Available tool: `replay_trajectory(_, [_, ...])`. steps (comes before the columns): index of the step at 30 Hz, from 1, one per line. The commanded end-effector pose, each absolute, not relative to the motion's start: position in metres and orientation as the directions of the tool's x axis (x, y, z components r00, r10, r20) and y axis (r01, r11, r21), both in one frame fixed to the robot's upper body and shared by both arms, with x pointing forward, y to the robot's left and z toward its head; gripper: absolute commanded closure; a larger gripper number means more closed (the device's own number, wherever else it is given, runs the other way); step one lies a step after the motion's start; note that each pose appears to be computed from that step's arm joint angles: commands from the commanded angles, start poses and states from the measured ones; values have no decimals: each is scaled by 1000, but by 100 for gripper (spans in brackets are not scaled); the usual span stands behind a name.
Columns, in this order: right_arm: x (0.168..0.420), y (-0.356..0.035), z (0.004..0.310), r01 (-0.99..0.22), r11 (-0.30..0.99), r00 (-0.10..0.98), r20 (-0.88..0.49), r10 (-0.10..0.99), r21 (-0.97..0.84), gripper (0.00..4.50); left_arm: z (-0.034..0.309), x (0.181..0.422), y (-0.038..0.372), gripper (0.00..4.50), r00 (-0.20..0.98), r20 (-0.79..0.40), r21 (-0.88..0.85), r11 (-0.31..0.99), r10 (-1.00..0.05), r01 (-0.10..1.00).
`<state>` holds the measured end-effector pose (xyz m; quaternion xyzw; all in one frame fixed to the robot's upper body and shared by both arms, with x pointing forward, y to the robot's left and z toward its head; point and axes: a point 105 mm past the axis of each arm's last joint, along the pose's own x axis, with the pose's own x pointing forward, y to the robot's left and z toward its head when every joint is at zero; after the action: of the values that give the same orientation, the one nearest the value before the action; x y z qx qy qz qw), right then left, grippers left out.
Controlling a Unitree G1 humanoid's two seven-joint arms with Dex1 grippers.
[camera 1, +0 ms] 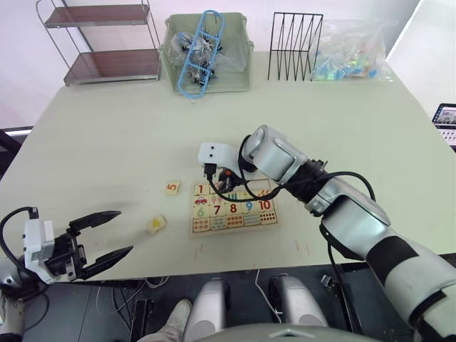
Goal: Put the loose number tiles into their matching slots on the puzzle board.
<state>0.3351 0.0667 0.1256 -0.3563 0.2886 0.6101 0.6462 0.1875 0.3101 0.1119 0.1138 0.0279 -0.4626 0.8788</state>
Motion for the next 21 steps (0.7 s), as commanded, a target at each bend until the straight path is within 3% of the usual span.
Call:
replay_trajectory(1, [331, 77, 139, -992, -39, 68, -791, 608, -116, 366, 115, 184, 311, 0, 562, -158, 192, 533, -812, 824])
replay_trajectory(21, [330, 77, 140, -990, -72, 58, -802, 594, -124, 366, 115, 185, 311, 0, 563, -155, 195, 534, -812, 823])
